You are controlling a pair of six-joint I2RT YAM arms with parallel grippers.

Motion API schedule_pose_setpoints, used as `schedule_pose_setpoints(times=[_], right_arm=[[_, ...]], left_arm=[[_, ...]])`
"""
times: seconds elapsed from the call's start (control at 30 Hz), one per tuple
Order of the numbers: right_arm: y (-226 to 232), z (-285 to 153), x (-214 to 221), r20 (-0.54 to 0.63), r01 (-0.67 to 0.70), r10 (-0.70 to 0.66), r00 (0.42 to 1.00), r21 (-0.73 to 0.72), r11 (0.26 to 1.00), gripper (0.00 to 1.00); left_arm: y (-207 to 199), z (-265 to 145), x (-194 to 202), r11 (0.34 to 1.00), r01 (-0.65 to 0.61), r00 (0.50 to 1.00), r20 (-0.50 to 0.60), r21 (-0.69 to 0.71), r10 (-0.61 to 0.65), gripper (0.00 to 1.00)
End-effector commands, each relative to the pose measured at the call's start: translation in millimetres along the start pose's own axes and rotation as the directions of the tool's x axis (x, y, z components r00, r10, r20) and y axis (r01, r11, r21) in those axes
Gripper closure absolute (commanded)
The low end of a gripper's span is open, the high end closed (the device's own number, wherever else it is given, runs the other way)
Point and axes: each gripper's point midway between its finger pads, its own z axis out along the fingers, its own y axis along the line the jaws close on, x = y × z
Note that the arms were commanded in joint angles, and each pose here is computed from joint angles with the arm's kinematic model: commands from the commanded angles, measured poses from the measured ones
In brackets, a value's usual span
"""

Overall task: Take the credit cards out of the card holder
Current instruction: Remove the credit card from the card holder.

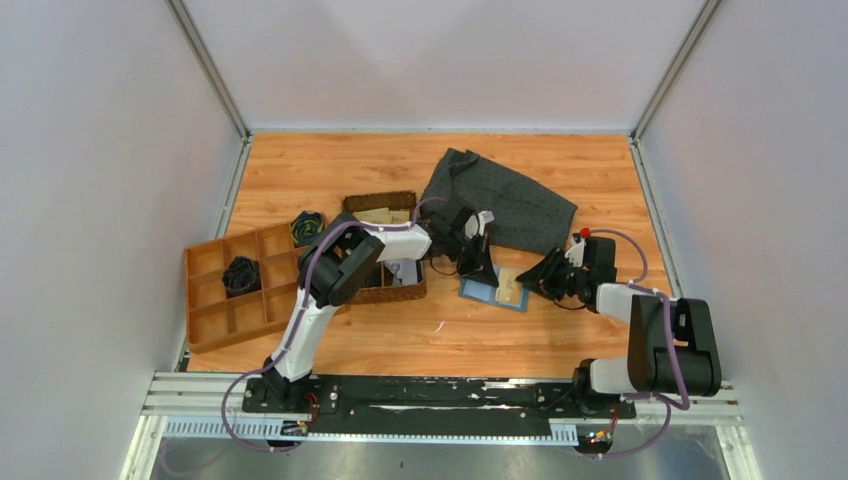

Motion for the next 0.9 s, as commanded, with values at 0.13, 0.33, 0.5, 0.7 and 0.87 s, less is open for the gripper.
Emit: schedule_pose_setpoints(times=[0.13, 0.33, 0.5, 0.7, 0.87], right_arm=[[-19.7, -2.1, 28.8, -0.089, -0.037, 0.042, 0.995, 0.060, 0.997, 0.67], [-17.4, -13.7, 20.4, -0.027, -0.004, 0.007, 1.000, 0.098, 0.995, 0.67], [0.6, -25.4, 8.7, 0.039, 0.045, -0.048, 0.998, 0.062, 0.997, 0.66], [7.2, -24.0, 9.9, 0.015, 0.058, -0.058, 0.998, 0.026, 0.998, 0.65], [12.5, -17.2, 17.9, -0.042, 0.054, -0.055, 0.998, -0.036, 0.998, 0.66]], left_arm=[[7.5, 3.6, -2.5, 1.000, 0.016, 1.000, 0.005, -0.006, -0.016, 0.86], [12.8, 4.6, 0.9, 1.000, 0.025, 1.000, 0.000, -0.016, -0.025, 0.83], [11.8, 4.5, 0.4, 1.000, 0.025, 1.000, 0.000, -0.014, -0.025, 0.84], [9.0, 7.0, -3.5, 1.000, 0.014, 1.000, 0.008, 0.005, -0.014, 0.84], [11.0, 7.7, -2.1, 1.000, 0.020, 1.000, 0.004, 0.002, -0.020, 0.83]])
